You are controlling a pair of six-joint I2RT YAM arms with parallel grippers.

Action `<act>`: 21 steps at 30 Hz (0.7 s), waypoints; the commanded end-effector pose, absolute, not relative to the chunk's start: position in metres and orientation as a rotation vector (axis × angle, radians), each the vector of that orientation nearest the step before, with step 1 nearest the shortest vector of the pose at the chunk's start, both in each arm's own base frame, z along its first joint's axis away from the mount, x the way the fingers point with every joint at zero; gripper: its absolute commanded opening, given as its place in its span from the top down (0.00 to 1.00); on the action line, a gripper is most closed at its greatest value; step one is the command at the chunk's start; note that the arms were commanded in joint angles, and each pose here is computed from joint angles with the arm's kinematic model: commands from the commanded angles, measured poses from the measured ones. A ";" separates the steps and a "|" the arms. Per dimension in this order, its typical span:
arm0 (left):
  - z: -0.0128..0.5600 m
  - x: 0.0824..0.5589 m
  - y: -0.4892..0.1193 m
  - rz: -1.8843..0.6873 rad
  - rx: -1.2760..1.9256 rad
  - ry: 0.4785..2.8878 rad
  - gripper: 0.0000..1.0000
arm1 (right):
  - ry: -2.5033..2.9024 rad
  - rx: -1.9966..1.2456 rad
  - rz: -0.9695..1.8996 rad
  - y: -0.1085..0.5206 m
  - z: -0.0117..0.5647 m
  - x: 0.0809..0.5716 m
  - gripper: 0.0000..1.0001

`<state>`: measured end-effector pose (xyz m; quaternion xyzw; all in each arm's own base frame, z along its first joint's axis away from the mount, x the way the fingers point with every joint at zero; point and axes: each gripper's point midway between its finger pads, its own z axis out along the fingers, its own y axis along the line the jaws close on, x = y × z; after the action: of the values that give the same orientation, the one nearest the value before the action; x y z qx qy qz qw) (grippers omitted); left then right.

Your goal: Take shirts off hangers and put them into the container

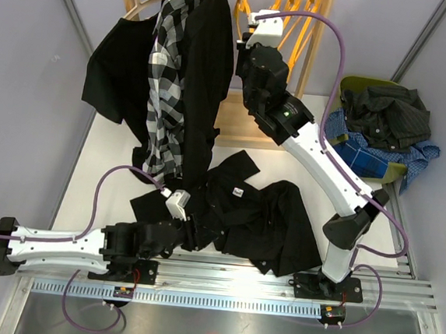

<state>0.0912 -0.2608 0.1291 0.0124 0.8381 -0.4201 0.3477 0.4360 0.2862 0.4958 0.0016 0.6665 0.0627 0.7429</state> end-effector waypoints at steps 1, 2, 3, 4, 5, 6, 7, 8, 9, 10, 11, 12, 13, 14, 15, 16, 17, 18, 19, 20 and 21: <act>0.135 0.098 -0.258 -1.101 -0.031 2.128 0.60 | 1.509 0.072 0.108 0.270 0.485 0.435 1.00; 0.136 0.098 -0.257 -1.101 -0.032 2.126 0.60 | 1.518 0.092 0.122 0.269 0.479 0.433 1.00; 0.136 0.098 -0.257 -1.100 -0.033 2.125 0.60 | 1.522 0.111 0.139 0.268 0.475 0.432 1.00; 0.137 0.098 -0.256 -1.103 -0.036 2.122 0.60 | 1.543 0.107 0.124 0.264 0.462 0.428 1.00; 0.137 0.098 -0.255 -1.101 -0.035 2.121 0.60 | 1.549 0.106 0.127 0.264 0.458 0.426 1.00; 0.137 0.098 -0.255 -1.102 -0.034 2.119 0.60 | 1.578 0.096 0.109 0.263 0.441 0.426 1.00; 0.139 0.098 -0.254 -1.102 -0.033 2.116 0.60 | 1.563 0.090 0.144 0.259 0.449 0.418 1.00; 0.139 0.099 -0.254 -1.098 -0.037 2.114 0.60 | 1.569 0.068 0.164 0.260 0.447 0.413 0.98; 0.138 0.098 -0.252 -1.089 -0.030 2.119 0.60 | 1.575 0.013 0.214 0.260 0.444 0.400 0.89; 0.140 0.098 -0.251 -1.085 -0.029 2.118 0.59 | 1.564 -0.021 0.256 0.263 0.447 0.391 0.60; 0.139 0.098 -0.250 -1.081 -0.028 2.119 0.58 | 1.562 -0.048 0.285 0.263 0.448 0.382 0.48; 0.140 0.099 -0.248 -1.074 -0.030 2.118 0.58 | 1.589 -0.087 0.319 0.267 0.435 0.372 0.39; 0.141 0.099 -0.247 -1.071 -0.033 2.118 0.57 | 1.562 -0.141 0.425 0.266 0.451 0.348 0.32; 0.142 0.099 -0.245 -1.071 -0.035 2.115 0.56 | 1.567 -0.171 0.473 0.268 0.449 0.336 0.21; 0.142 0.099 -0.243 -1.066 -0.035 2.114 0.56 | 1.591 -0.207 0.506 0.271 0.438 0.324 0.17; 0.143 0.100 -0.241 -1.062 -0.039 2.113 0.55 | 1.584 -0.240 0.548 0.269 0.443 0.302 0.11; 0.142 0.100 -0.237 -1.047 -0.039 2.114 0.55 | 1.601 -0.250 0.567 0.269 0.439 0.292 0.07; 0.146 0.101 -0.236 -1.046 -0.045 2.109 0.55 | 1.620 -0.269 0.589 0.266 0.432 0.280 0.01; 0.147 0.102 -0.234 -1.037 -0.047 2.108 0.54 | 1.673 -0.293 0.589 0.265 0.416 0.273 0.00; 0.147 0.103 -0.230 -1.024 -0.049 2.109 0.53 | 1.727 -0.286 0.597 0.266 0.399 0.268 0.01; 0.150 0.103 -0.228 -1.021 -0.054 2.104 0.53 | 1.767 -0.283 0.577 0.262 0.387 0.265 0.00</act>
<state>0.0933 -0.2356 0.1302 0.0008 0.8390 -0.4049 0.3634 0.2819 0.2544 0.4307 -0.1049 0.7144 0.2356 0.6505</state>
